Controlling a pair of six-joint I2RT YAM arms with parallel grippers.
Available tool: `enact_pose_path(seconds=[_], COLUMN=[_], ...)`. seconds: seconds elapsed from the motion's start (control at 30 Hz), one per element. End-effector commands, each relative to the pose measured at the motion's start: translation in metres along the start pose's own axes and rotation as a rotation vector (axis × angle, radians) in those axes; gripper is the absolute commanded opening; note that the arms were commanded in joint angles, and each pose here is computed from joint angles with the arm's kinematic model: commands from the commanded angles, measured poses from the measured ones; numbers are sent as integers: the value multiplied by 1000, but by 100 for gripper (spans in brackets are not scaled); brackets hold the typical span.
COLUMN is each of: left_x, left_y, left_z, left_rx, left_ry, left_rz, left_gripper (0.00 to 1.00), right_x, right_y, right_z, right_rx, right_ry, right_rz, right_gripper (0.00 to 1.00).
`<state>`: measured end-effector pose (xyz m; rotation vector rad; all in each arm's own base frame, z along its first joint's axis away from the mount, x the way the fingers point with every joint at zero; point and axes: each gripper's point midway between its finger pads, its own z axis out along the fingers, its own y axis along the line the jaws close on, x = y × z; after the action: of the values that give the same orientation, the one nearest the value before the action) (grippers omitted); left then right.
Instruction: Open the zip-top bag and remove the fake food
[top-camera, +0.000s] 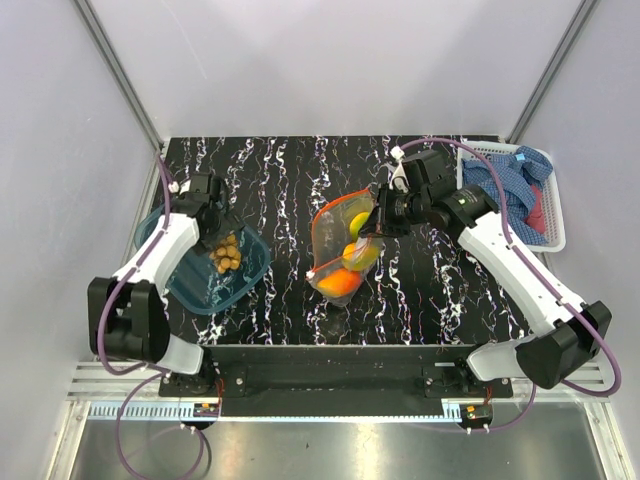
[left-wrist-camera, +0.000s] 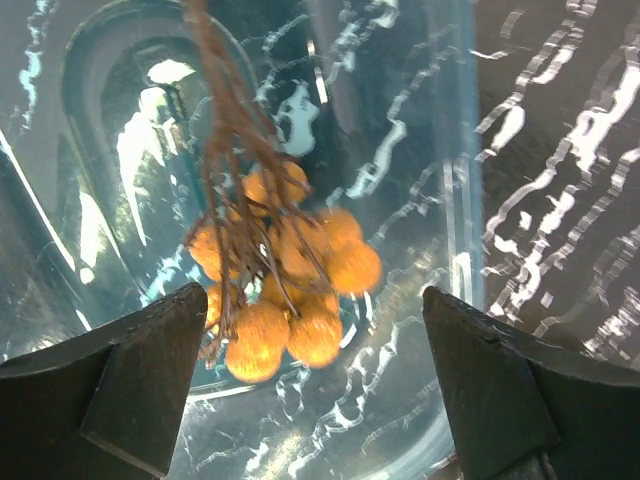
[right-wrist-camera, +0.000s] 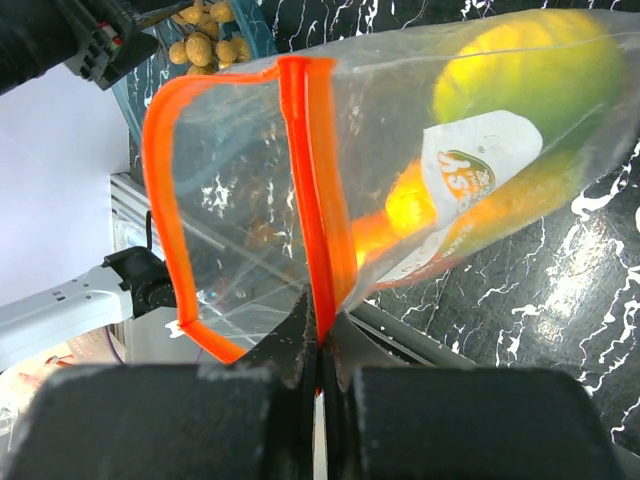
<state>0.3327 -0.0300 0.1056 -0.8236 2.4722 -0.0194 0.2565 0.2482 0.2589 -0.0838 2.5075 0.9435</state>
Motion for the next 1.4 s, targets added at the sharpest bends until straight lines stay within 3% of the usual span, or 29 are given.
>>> enact_pose_path(seconds=[0.0, 0.07, 0.17, 0.33, 0.43, 0.53, 0.8, 0.97, 1.27, 1.37], left_x=[-16, -12, 8, 30, 53, 69, 98, 124, 176, 190], left_y=[-32, -53, -118, -186, -205, -221, -259, -263, -237, -236], left_z=[-48, -72, -143, -260, -285, -279, -255, -223, -163, -151], left_rx=[192, 294, 563, 991, 1108, 1096, 1062, 987, 817, 790], left_ry=[-60, -67, -151, -314, -309, -262, -192, -104, 92, 140], left_rz=[11, 51, 258, 432, 531, 593, 682, 720, 779, 783], left_gripper=[91, 88, 85, 70, 61, 46, 34, 21, 11, 12], right_x=[-12, -11, -9, -7, -6, -6, -9, -10, -5, -1], right_y=[17, 17, 16, 18, 18, 19, 27, 29, 25, 21], right_z=[-11, -8, -4, -2, -1, -2, -11, -14, -14, -13], right_rx=[-47, -53, -60, -78, -82, -85, -106, -109, -99, -87], right_ry=[-43, -28, -11, 0, 6, 4, -17, -26, -23, -15], right_rz=[-43, -43, -47, -50, -44, -41, -35, -25, -9, -2], right_gripper=[0, 0, 0, 0, 0, 0, 0, 0, 0, 0])
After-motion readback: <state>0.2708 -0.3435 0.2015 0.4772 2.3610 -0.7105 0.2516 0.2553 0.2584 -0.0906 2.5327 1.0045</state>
